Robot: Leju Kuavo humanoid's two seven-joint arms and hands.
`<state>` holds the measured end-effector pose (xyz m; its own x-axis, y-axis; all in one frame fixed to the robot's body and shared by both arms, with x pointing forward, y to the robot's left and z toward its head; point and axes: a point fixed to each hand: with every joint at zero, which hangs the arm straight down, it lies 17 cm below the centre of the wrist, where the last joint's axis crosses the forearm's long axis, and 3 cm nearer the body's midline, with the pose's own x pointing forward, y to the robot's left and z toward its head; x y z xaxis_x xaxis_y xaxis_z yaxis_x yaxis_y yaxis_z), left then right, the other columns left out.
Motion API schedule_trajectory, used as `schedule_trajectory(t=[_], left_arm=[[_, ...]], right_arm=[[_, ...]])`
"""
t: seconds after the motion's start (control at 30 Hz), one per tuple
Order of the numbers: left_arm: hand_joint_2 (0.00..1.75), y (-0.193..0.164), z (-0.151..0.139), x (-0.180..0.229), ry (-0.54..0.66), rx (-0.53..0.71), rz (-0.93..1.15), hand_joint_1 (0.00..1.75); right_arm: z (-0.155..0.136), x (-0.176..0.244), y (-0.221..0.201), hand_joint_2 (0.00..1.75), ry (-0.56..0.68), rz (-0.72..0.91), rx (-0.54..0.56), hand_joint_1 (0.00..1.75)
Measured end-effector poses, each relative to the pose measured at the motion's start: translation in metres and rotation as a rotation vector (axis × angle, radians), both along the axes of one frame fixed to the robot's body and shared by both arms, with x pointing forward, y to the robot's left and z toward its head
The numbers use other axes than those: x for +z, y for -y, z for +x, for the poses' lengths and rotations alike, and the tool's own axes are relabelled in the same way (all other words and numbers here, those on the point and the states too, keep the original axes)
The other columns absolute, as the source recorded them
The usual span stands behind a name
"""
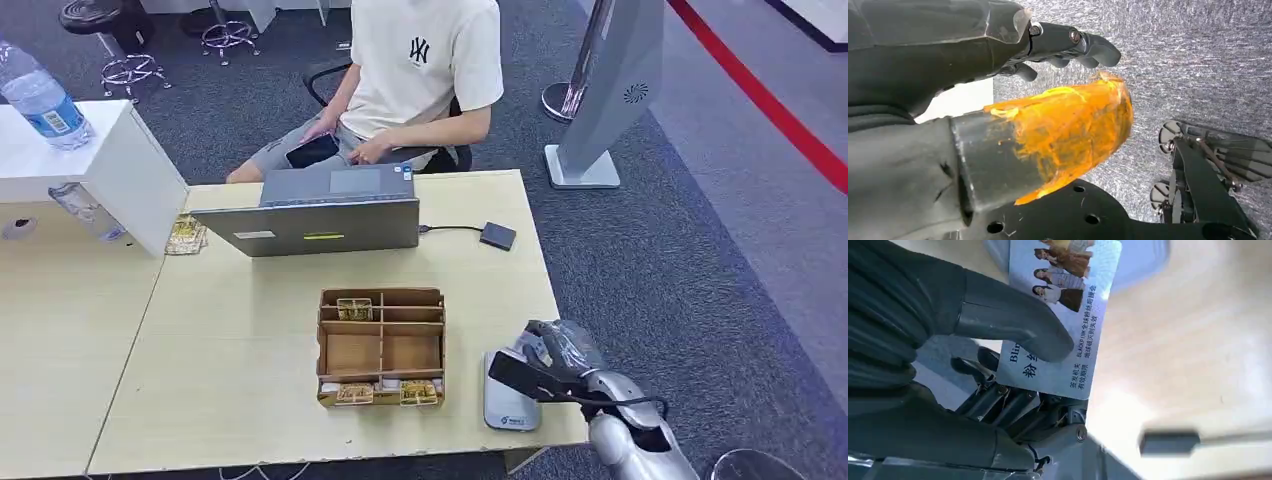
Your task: Pass the card to the sensor for recognition and then transmit it.
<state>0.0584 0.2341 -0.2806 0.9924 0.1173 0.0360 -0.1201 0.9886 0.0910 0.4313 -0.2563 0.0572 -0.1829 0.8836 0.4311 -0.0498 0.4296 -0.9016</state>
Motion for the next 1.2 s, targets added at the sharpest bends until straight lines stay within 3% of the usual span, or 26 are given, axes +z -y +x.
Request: schedule_trajectory(t=[0.27, 0.47, 0.73, 0.97, 1.2], left_arm=[[0.00, 0.006, -0.002, 0.000, -0.004, -0.033, -0.001, 0.00], [0.00, 0.008, -0.003, 0.001, -0.006, -0.066, -0.001, 0.00], [0.00, 0.010, -0.005, 0.001, -0.009, -0.119, -0.002, 0.00], [0.00, 0.012, -0.002, 0.001, 0.000, -0.202, -0.006, 0.00], [0.00, 0.014, 0.004, 0.002, 0.013, -0.284, -0.011, 0.00]], right_arm=[[-0.009, 0.079, -0.001, 1.75, 0.308, 0.051, -0.115, 1.75], [-0.035, 0.145, 0.001, 1.75, 0.586, 0.040, -0.173, 1.75], [-0.075, 0.231, -0.033, 1.75, 0.910, -0.031, -0.083, 1.75], [-0.079, 0.278, -0.066, 1.75, 1.061, -0.128, -0.041, 1.75], [-0.049, 0.326, -0.094, 1.75, 1.125, -0.149, -0.108, 1.75]])
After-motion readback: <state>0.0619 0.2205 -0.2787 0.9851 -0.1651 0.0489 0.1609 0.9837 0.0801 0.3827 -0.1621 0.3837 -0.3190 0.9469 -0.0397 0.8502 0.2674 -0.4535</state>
